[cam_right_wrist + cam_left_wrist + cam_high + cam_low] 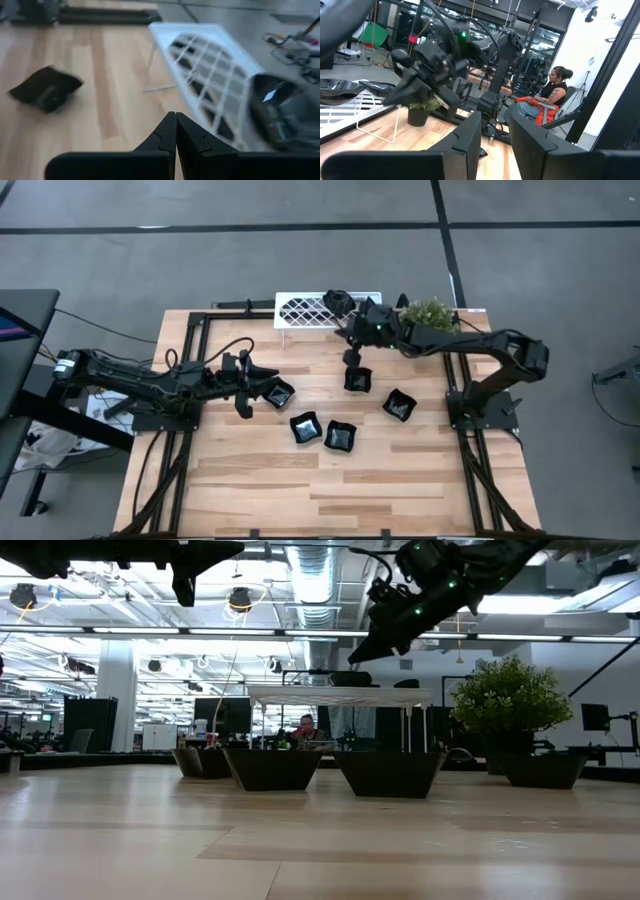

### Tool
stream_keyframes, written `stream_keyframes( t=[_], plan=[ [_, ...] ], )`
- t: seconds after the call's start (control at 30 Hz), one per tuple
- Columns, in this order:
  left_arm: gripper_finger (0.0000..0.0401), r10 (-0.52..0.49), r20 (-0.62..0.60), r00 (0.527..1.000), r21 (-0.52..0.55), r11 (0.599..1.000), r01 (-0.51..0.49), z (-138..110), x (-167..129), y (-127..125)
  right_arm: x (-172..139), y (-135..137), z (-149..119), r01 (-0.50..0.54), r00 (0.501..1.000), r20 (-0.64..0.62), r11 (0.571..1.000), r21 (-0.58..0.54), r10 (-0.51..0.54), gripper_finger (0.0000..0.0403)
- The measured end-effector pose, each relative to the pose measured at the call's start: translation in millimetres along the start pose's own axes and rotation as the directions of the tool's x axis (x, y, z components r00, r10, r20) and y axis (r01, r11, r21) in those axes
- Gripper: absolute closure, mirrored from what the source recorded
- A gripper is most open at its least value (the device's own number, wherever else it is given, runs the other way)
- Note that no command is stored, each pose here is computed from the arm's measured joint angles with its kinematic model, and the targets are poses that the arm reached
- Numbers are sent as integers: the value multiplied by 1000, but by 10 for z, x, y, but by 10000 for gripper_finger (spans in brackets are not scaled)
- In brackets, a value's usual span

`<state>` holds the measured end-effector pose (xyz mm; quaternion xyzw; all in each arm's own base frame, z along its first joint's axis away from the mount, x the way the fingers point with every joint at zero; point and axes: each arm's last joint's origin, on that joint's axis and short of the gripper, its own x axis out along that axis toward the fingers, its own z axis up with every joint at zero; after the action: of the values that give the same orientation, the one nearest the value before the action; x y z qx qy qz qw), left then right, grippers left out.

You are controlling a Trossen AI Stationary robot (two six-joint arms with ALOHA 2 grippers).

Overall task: Pick & Place Mini shaped plates
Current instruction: Stack the leaf shaped plate on top of the leaf shaped plate on the shelf

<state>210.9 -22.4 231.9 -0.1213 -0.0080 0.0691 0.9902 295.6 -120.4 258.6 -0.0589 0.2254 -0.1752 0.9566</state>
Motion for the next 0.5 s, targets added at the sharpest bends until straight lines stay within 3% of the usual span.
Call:
stream_keyframes(
  t=[0.3, 0.5],
  plan=[
    [299, 0, 0, 1000, 0, 1000, 0, 0, 0, -1, 152, -350, -37, 112, 993, 20, 993, 34, -113, 403],
    [299, 0, 0, 1000, 0, 1000, 0, -1, 0, 0, 354, -484, -75, 135, 991, -4, 990, 47, -135, 403]
  ],
)
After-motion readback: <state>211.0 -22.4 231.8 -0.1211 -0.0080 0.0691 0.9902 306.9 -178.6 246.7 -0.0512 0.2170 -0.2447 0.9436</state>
